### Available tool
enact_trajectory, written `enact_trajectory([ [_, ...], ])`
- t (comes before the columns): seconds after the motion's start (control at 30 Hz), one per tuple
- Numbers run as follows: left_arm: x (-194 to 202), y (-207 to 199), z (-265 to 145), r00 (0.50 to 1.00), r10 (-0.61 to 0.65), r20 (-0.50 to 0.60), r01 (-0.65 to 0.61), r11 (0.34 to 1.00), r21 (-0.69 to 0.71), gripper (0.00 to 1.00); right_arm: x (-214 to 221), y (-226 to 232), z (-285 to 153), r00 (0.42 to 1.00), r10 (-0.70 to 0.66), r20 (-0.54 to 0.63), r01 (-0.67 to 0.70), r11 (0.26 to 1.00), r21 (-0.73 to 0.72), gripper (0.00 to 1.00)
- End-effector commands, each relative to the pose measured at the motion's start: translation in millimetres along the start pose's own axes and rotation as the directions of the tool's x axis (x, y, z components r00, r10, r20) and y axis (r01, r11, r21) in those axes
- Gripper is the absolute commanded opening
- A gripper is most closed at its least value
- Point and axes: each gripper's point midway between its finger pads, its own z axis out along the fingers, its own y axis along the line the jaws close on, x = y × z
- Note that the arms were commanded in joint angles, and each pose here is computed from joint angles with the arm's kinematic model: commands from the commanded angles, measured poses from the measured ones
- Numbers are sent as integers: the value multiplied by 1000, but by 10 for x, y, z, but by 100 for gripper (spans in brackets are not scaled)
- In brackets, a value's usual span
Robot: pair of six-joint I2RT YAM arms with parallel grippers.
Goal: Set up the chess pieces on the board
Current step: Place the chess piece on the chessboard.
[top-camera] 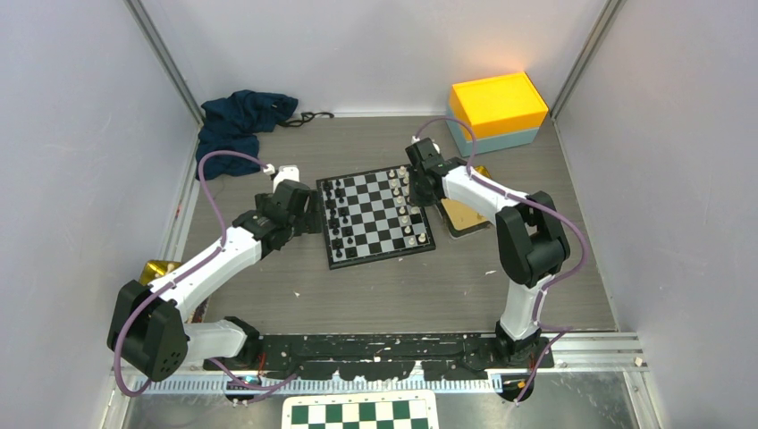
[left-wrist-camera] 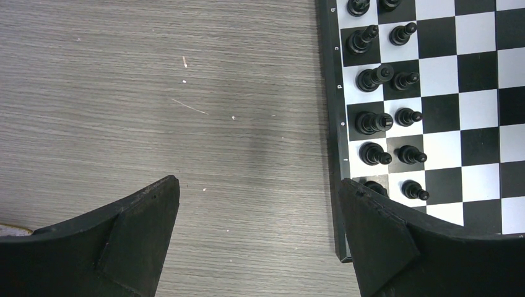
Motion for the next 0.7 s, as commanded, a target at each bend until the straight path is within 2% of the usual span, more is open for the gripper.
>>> enact_trajectory([
  [0.0, -143, -50, -55, 998, -25, 54, 24, 999, 24, 100, -115, 63, 3, 999, -20, 49, 21, 1000, -11, 2],
  [0.67, -148, -57, -52, 998, -25, 54, 24, 999, 26, 100, -119, 54, 53, 998, -36, 48, 36, 999, -2, 2],
])
